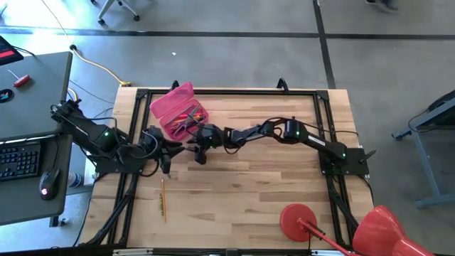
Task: Pick & place school supplies into a supply box
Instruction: Put the top yellow crayon into the supply box
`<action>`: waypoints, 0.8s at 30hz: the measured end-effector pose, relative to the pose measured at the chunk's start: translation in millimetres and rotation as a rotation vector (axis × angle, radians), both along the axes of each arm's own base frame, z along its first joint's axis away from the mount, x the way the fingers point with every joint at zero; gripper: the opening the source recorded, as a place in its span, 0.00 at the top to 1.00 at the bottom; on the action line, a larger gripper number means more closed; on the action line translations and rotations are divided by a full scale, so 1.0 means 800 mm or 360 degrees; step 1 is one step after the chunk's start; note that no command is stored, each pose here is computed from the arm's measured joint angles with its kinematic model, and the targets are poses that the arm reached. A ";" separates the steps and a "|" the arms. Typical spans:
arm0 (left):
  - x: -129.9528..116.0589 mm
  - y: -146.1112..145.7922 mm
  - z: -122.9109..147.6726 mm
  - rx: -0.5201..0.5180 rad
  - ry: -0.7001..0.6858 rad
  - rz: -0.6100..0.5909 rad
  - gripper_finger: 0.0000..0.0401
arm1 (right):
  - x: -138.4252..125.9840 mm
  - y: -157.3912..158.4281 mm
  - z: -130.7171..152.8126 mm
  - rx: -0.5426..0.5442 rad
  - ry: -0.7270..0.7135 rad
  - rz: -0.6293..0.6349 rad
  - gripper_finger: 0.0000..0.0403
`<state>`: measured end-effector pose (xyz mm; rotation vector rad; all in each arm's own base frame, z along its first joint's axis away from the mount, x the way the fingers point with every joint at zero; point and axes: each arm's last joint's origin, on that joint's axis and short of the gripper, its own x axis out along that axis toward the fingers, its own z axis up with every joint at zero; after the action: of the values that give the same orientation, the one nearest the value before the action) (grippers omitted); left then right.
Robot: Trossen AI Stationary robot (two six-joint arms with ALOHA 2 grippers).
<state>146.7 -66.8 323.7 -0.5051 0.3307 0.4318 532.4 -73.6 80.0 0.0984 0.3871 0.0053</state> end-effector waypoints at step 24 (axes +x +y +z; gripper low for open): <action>0.000 0.001 0.001 0.0009 -0.0026 0.0030 0.67 | -0.002 0.027 -0.003 -0.0117 0.0143 0.0120 0.97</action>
<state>146.7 -66.2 324.8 -0.5064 0.3093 0.4467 531.1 -51.9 77.6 0.0115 0.4798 0.0610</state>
